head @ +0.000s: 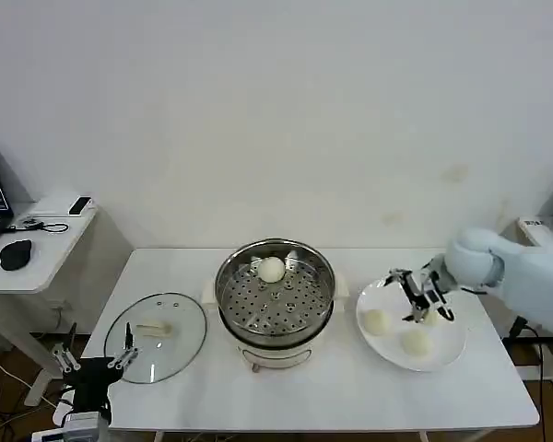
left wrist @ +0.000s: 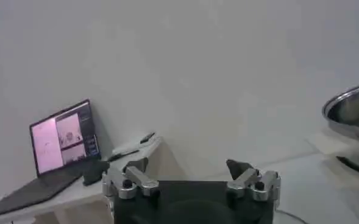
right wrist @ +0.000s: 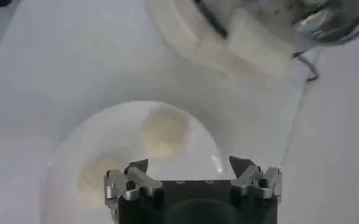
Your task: Take steamed baozi put them in steamer then cover it.
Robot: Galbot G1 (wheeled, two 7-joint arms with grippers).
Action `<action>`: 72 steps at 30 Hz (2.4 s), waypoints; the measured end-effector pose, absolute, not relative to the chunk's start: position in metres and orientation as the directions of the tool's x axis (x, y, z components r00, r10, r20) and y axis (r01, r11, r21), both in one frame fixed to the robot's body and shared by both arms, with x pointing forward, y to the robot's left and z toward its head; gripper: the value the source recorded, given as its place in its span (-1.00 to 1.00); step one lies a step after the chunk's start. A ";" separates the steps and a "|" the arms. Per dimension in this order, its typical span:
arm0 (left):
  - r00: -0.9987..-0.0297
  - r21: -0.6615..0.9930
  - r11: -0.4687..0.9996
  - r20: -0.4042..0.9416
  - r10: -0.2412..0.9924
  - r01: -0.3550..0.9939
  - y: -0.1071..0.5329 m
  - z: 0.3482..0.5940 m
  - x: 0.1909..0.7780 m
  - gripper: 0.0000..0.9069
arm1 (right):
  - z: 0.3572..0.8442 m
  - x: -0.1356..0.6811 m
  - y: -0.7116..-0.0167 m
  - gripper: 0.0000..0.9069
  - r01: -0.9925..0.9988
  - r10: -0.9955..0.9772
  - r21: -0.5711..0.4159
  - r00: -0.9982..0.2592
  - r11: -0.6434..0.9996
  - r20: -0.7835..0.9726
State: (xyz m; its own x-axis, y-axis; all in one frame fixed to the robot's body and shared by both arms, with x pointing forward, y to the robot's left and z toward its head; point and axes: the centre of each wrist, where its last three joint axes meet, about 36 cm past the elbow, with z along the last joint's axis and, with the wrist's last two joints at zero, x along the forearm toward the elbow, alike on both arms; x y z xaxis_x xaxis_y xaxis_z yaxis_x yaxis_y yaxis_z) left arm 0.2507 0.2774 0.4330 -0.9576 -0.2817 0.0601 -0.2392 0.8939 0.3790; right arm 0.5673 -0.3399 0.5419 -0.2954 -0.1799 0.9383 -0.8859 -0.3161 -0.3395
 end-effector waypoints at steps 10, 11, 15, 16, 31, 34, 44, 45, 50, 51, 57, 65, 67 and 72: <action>-0.956 0.385 0.892 0.067 -0.285 -0.239 0.279 0.432 0.250 1.00 | 0.489 0.568 -0.334 1.00 -0.920 -0.170 -0.302 -0.265 -0.249 0.949; -0.956 0.385 0.892 0.068 -0.285 -0.238 0.279 0.432 0.250 1.00 | 0.484 0.569 -0.332 1.00 -0.922 -0.172 -0.300 -0.263 -0.245 0.949; -0.956 0.387 0.891 0.068 -0.285 -0.238 0.279 0.432 0.250 1.00 | 0.471 0.575 -0.325 1.00 -0.926 -0.177 -0.301 -0.265 -0.227 0.948; -0.956 0.388 0.890 0.068 -0.286 -0.239 0.280 0.432 0.250 1.00 | 0.468 0.577 -0.324 1.00 -0.927 -0.177 -0.302 -0.266 -0.224 0.948; -0.953 0.388 0.889 0.072 -0.293 -0.244 0.282 0.428 0.253 1.00 | 0.439 0.593 -0.313 0.67 -0.938 -0.148 -0.297 -0.272 -0.181 0.951; -0.954 0.387 0.890 0.074 -0.291 -0.242 0.282 0.427 0.253 1.00 | 0.438 0.595 -0.313 0.56 -0.939 -0.146 -0.295 -0.272 -0.175 0.951; -0.955 0.385 0.891 0.075 -0.289 -0.239 0.281 0.427 0.253 1.00 | 0.446 0.597 -0.316 0.33 -0.945 -0.142 -0.277 -0.255 -0.171 0.956; -0.955 0.385 0.891 0.074 -0.288 -0.239 0.280 0.428 0.253 1.00 | 0.448 0.597 -0.317 0.33 -0.946 -0.141 -0.276 -0.253 -0.173 0.957; -0.956 0.381 0.893 0.069 -0.287 -0.240 0.279 0.430 0.252 1.00 | 0.468 0.600 -0.325 0.33 -0.944 -0.135 -0.278 -0.256 -0.177 0.957; -0.956 0.381 0.893 0.068 -0.285 -0.239 0.279 0.431 0.252 1.00 | 0.473 0.601 -0.327 0.33 -0.943 -0.135 -0.282 -0.260 -0.176 0.956; -0.958 0.381 0.894 0.062 -0.280 -0.237 0.276 0.434 0.250 1.00 | 0.516 0.608 -0.338 0.36 -0.929 -0.135 -0.332 -0.312 -0.162 0.940; -0.959 0.389 0.891 0.055 -0.277 -0.235 0.278 0.438 0.248 1.00 | 0.594 0.621 -0.318 0.36 -0.887 -0.170 -0.433 -0.407 -0.161 0.897; -0.959 0.387 0.892 0.054 -0.277 -0.236 0.277 0.439 0.248 1.00 | 0.614 0.623 -0.306 0.36 -0.873 -0.187 -0.459 -0.429 -0.164 0.884; -0.959 0.383 0.892 0.050 -0.278 -0.239 0.276 0.441 0.248 1.00 | 0.653 0.626 -0.267 0.38 -0.850 -0.238 -0.499 -0.456 -0.168 0.858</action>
